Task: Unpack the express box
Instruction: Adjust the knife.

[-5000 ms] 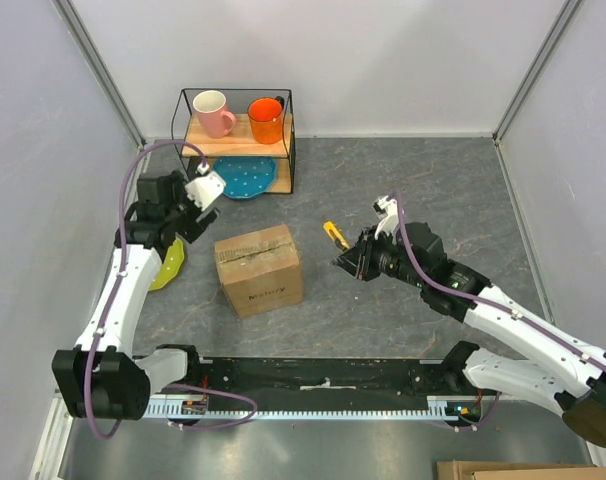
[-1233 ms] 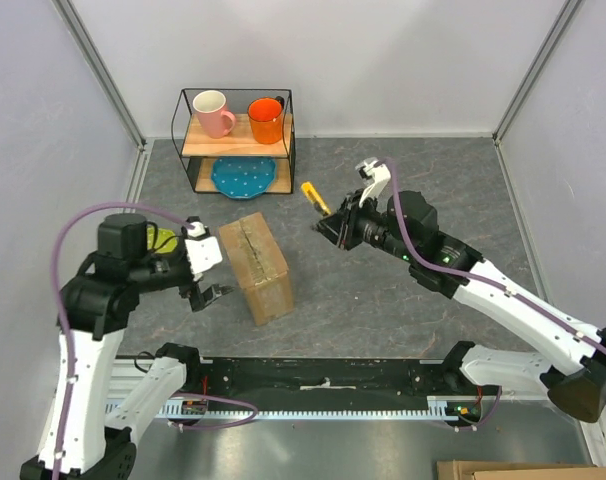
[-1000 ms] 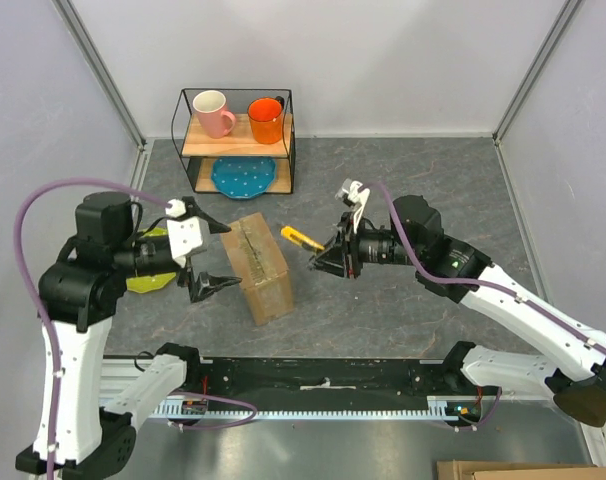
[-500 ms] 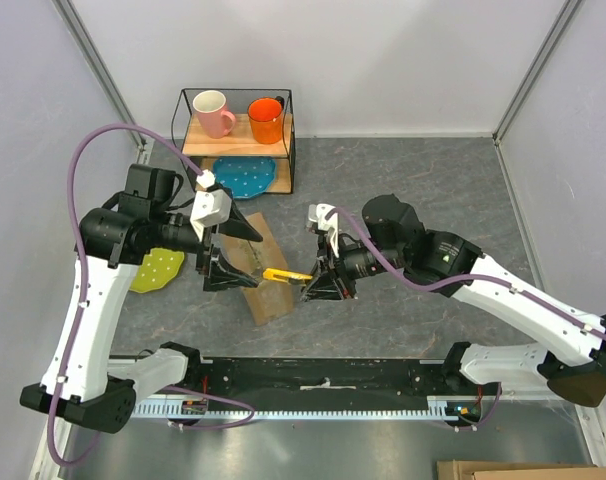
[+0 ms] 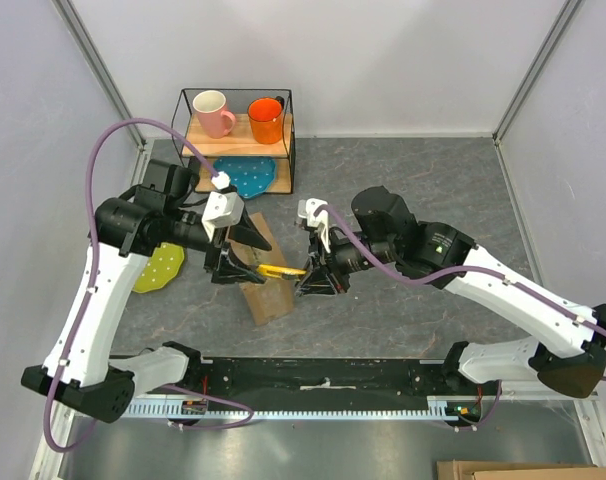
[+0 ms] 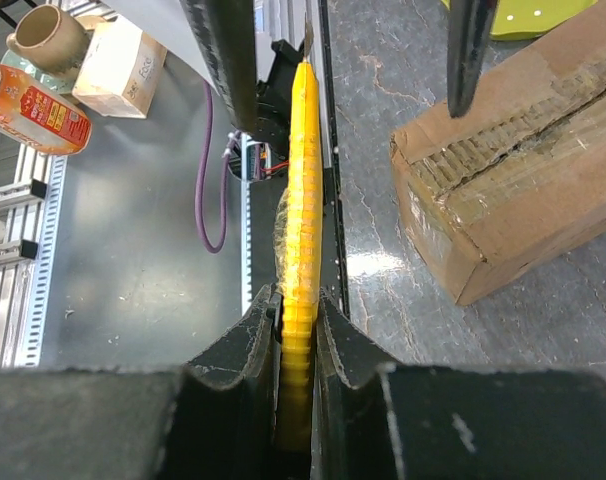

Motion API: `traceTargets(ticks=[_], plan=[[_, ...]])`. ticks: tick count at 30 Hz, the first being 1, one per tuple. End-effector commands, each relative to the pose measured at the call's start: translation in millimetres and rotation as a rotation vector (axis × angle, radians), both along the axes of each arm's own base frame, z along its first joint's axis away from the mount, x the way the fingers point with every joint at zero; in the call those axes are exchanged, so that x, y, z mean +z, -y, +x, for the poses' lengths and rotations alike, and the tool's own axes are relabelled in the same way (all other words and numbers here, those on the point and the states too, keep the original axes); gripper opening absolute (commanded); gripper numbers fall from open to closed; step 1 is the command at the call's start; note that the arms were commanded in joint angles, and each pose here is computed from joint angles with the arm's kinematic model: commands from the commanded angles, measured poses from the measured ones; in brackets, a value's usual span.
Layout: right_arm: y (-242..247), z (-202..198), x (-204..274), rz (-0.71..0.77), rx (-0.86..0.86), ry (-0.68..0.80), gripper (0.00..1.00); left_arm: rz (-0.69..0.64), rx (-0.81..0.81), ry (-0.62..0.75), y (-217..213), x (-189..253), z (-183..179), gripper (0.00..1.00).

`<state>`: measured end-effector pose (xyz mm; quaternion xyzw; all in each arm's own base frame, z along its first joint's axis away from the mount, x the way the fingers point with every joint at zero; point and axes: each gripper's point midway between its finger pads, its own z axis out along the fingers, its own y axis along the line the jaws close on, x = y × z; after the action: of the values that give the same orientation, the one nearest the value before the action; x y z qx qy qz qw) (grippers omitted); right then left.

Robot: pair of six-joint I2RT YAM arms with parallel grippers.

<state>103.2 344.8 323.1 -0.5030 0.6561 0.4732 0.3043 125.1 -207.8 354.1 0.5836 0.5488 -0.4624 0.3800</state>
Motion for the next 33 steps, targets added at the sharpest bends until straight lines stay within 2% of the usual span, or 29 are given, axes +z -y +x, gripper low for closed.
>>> traceTargets(ticks=[1,2,5,7,8,10,11,19,20,22,23,24,25,28,30,32,33], plan=[[-4,0,20,0.039,0.015,0.059,0.0,0.062,-0.028,-0.168,-2,-4,-21,0.65],[-4,1,23,0.045,0.015,0.065,0.0,0.071,-0.034,-0.178,-1,-6,-21,0.54],[-6,4,27,0.048,0.005,0.078,0.0,0.095,-0.047,-0.208,2,-9,-22,0.38],[-6,6,28,0.043,-0.002,0.086,0.0,0.108,-0.064,-0.206,3,-11,-27,0.33],[-6,7,32,0.047,-0.004,0.101,0.0,0.115,-0.068,-0.202,4,-12,-27,0.23],[-5,12,32,0.032,-0.026,0.107,0.0,0.129,-0.06,-0.203,3,-13,-26,0.12],[-5,13,37,0.037,-0.033,0.117,0.0,0.133,-0.059,-0.198,3,-13,-26,0.03],[6,39,71,0.07,-0.153,0.287,0.0,0.121,-0.08,-0.192,6,-10,-28,0.02],[8,43,77,0.078,-0.178,0.306,0.12,0.115,-0.085,-0.188,7,-9,-27,0.02],[17,53,87,0.084,-0.247,0.352,0.19,0.091,-0.094,-0.185,10,-4,-26,0.02],[21,57,95,0.097,-0.277,0.368,0.35,0.081,-0.095,-0.181,11,-2,-24,0.02],[31,62,108,0.123,-0.333,0.4,0.42,0.068,-0.089,-0.178,13,0,-21,0.02],[38,64,115,0.139,-0.365,0.417,0.54,0.042,-0.096,-0.18,15,5,-20,0.02],[66,68,146,0.224,-0.49,0.47,0.75,-0.042,-0.064,-0.188,17,22,-4,0.02],[85,62,162,0.293,-0.542,0.473,0.8,-0.096,0.0,-0.229,11,35,13,0.02],[94,61,158,0.306,-0.576,0.461,0.83,-0.194,0.019,-0.199,4,58,34,0.02],[104,54,167,0.365,-0.587,0.456,0.84,-0.206,0.03,-0.298,2,65,35,0.02]])
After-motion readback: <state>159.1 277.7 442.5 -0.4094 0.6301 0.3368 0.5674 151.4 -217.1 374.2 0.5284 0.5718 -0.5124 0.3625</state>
